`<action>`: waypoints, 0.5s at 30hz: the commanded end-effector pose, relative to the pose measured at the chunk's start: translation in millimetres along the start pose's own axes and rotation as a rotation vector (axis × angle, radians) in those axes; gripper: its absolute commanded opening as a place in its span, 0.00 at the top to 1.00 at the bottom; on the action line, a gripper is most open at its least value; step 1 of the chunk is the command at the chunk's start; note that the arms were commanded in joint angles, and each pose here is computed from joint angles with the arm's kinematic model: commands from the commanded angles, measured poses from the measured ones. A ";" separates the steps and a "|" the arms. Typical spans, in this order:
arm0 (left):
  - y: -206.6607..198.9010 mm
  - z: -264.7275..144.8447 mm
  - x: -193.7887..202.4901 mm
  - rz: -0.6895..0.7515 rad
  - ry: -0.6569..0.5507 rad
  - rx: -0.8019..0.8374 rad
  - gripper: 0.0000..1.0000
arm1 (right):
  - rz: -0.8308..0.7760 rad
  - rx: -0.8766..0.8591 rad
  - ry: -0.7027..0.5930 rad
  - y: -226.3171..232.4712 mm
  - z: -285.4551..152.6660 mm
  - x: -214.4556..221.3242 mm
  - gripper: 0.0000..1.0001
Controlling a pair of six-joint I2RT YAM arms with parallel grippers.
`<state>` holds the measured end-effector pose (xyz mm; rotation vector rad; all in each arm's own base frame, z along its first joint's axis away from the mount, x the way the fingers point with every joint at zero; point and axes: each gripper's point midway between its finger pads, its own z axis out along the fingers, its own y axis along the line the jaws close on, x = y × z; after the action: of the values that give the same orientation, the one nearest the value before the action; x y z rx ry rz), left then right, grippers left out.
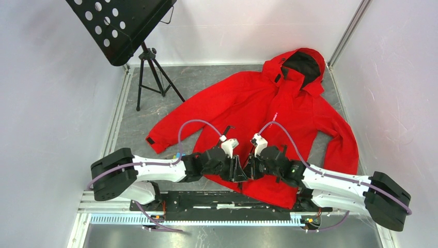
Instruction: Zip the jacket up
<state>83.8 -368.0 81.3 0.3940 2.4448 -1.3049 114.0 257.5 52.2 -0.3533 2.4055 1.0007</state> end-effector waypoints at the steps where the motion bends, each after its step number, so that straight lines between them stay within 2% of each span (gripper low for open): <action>1: 1.9 -4.9 -3.7 -0.008 -0.038 -0.012 0.57 | -0.005 -0.050 -0.023 12.5 0.9 -7.8 1.00; 15: 19.7 10.3 8.4 -0.023 0.023 -0.080 0.69 | -0.003 -0.067 -0.039 18.1 -1.3 -12.8 1.00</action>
<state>82.2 -359.7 59.6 0.3881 2.5108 -1.2320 114.3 258.1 52.1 -0.3535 2.4045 1.0019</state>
